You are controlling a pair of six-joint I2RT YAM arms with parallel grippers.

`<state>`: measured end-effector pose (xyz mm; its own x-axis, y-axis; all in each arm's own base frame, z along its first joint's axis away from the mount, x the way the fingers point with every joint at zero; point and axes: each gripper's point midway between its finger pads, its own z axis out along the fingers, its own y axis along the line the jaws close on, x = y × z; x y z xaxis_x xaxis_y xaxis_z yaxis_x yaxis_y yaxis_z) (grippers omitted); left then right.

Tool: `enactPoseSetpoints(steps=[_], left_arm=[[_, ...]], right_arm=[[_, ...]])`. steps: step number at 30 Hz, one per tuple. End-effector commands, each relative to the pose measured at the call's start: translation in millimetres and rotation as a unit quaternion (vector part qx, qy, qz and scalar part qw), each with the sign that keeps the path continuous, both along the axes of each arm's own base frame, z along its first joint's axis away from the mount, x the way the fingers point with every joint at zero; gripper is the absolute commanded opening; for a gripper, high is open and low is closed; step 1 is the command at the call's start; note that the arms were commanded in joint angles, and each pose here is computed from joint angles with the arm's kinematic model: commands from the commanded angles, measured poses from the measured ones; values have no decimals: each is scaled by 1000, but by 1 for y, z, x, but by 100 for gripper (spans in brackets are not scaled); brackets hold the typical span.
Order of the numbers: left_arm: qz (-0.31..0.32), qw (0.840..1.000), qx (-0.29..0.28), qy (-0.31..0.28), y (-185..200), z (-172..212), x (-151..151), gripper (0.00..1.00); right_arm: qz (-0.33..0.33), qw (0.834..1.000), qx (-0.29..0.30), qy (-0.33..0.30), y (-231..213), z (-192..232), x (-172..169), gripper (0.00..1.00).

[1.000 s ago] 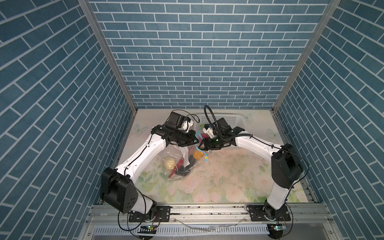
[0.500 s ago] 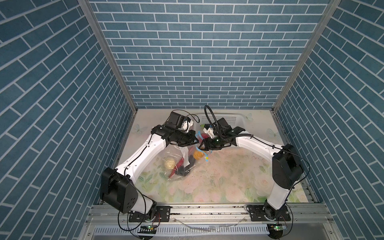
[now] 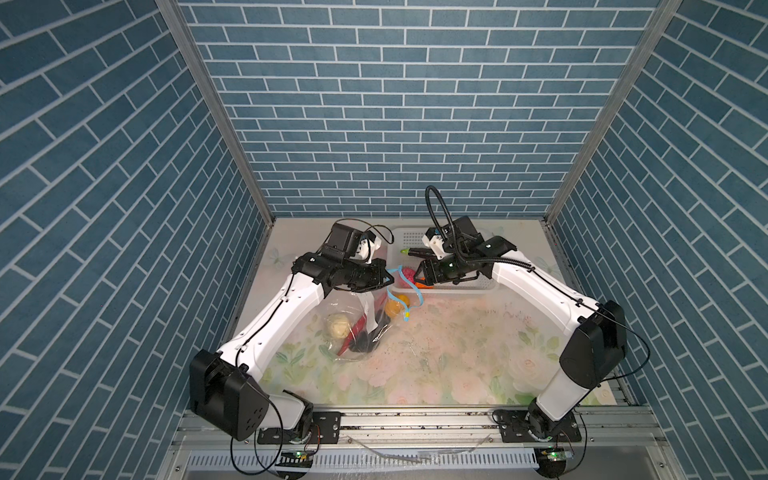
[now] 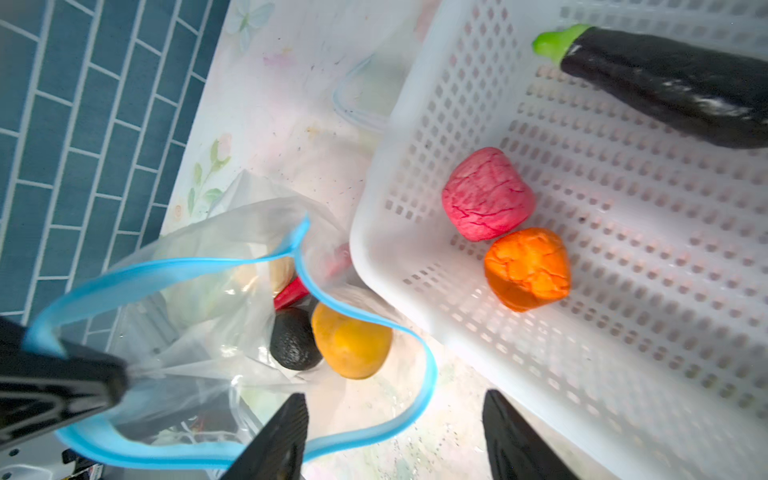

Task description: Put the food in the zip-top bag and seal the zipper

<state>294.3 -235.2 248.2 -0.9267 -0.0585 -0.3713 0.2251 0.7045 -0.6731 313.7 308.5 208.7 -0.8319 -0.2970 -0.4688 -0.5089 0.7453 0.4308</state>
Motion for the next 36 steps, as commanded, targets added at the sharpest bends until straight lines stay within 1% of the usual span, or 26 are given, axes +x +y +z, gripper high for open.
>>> enactPoseSetpoints(steps=[1,5,10,17,19,24,28,31,36], left_arm=[[6,1000,-7,-23,6,20,0,0],[10,999,-6,-30,12,27,-1,0],[16,999,-9,-39,16,33,-1,0],[18,999,-15,-41,17,33,-3,0],[17,999,-16,-42,17,33,-5,0],[16,999,-12,-42,18,32,-7,0],[16,999,-12,-44,19,32,-8,0],[17,999,-12,-46,20,33,-8,0],[20,999,-10,-47,24,33,-8,0]], right_arm=[[4,1000,-11,-5,-6,14,-2,68],[-14,998,15,52,5,6,-13,65],[-30,994,18,100,14,-13,-31,63],[-77,989,26,123,13,-39,-30,62],[-87,987,35,127,16,-43,-29,59],[-83,984,77,139,31,-42,-27,45],[-82,983,82,143,35,-46,-26,35],[-80,982,90,147,39,-46,-24,24],[-70,983,99,136,43,-32,-27,10]])
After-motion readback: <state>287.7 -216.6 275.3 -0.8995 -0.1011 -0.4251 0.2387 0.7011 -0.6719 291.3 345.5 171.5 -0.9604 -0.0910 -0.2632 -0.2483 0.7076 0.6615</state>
